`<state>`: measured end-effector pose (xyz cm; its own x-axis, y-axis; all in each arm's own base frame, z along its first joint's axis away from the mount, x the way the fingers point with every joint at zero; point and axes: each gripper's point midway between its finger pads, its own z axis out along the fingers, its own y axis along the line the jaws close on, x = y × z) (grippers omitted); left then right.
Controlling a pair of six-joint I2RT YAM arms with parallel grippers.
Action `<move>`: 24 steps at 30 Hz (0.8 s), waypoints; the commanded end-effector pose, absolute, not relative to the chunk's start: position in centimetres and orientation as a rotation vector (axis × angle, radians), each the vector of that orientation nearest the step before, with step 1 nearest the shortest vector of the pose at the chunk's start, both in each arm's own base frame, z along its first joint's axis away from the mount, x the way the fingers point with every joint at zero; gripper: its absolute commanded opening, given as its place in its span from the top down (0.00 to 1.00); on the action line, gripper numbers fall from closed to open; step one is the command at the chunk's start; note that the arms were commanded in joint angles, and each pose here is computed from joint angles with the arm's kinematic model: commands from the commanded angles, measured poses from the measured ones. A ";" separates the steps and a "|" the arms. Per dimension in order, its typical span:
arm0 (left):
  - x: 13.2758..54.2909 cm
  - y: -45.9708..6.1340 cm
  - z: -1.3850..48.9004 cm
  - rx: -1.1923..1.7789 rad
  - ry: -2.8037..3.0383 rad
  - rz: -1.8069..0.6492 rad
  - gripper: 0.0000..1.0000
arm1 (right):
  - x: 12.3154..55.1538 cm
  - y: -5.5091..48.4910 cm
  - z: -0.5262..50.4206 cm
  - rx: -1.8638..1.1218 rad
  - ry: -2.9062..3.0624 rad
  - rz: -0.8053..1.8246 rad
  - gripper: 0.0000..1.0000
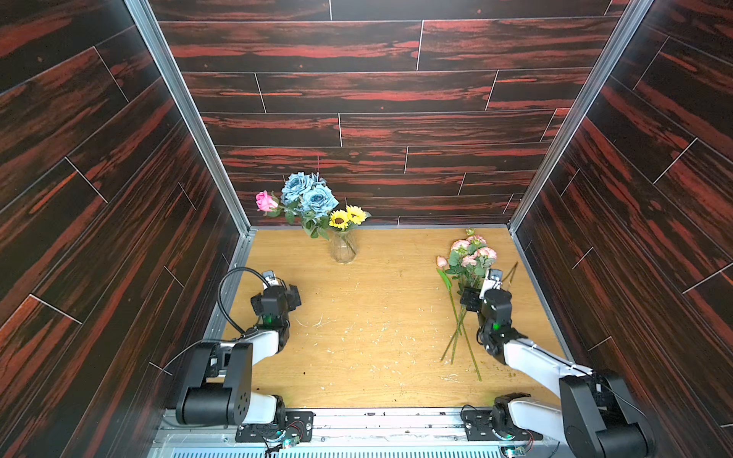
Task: Pick out pink flowers from the vase
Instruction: Reset both arms
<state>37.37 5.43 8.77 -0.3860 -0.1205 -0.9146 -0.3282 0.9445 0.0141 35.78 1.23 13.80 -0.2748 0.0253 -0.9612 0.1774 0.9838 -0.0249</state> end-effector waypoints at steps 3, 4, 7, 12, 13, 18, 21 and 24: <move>38.7 5.3 9.9 -0.302 1.843 0.193 0.00 | 36.9 1.2 16.3 0.082 1.693 -0.190 0.08; 39.0 5.5 9.8 -0.315 1.855 0.205 0.00 | 37.1 1.0 16.1 0.077 1.696 -0.211 0.08; 39.2 5.9 9.5 -0.338 1.911 0.237 0.00 | 37.7 0.5 15.5 0.052 1.698 -0.234 0.08; 39.2 5.9 9.6 -0.338 1.905 0.244 0.00 | 37.3 -1.1 14.4 0.100 1.638 -0.239 0.06; 39.2 5.9 9.6 -0.339 1.902 0.243 0.00 | 37.2 -1.1 14.3 0.095 1.633 -0.229 0.06; 39.2 5.9 9.6 -0.339 1.903 0.246 0.00 | 38.1 -1.9 13.4 0.123 1.688 -0.158 0.01; 39.2 5.8 9.6 -0.337 1.901 0.250 0.00 | 38.6 -4.2 12.0 0.218 1.705 -0.086 0.01; 39.2 5.8 9.6 -0.338 1.900 0.253 0.00 | 38.6 -4.5 11.6 0.240 1.736 -0.085 0.01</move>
